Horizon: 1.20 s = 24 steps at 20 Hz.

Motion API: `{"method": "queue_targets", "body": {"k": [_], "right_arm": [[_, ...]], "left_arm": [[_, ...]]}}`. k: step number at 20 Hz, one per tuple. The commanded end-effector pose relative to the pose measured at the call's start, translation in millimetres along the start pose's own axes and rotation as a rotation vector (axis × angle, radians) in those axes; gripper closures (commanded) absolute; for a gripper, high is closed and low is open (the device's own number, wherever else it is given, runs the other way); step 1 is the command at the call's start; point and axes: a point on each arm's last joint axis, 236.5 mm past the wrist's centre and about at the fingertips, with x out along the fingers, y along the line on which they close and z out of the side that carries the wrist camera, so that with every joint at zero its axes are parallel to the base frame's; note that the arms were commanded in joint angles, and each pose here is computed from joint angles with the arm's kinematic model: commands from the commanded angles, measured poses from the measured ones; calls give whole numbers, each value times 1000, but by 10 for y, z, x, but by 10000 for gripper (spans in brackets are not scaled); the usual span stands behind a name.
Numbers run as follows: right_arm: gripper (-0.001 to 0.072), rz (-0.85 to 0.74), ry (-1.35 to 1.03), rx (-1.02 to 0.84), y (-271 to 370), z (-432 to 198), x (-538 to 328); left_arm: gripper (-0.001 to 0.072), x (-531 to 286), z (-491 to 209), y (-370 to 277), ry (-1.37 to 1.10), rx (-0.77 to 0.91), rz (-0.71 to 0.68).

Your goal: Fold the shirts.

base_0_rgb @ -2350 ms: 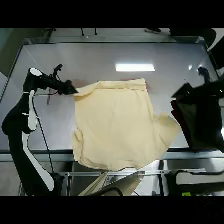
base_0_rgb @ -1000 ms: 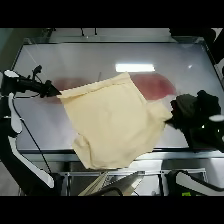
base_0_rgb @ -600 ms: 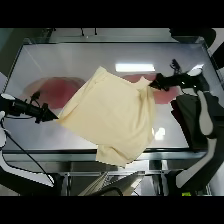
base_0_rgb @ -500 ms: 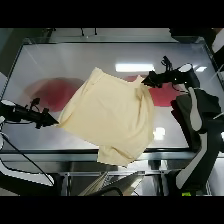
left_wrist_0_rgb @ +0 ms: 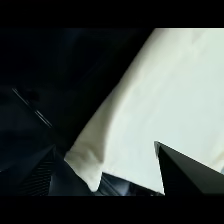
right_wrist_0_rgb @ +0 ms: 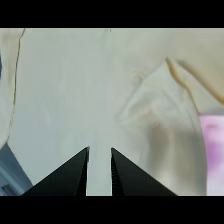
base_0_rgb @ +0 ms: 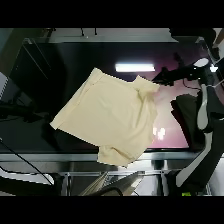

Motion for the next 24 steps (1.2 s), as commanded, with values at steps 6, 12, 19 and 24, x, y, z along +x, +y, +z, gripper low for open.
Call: {"method": "queue_targets", "body": {"k": [6, 12, 19, 24], "right_arm": [[626, -206, 260, 31, -32, -1278, -657], [524, -354, 168, 229, -357, -2693, -480], [278, -347, 136, 324, -805, -3297, 18], [277, -309, 158, 367, -849, -3315, 156]], "left_arm": [[11, -333, 82, -483, 39, 343, -9], [11, 113, -316, -235, 259, 474, 144], [12, 423, -661, 12, 467, 571, 343], [12, 434, -475, 160, 473, 676, 543]]}}
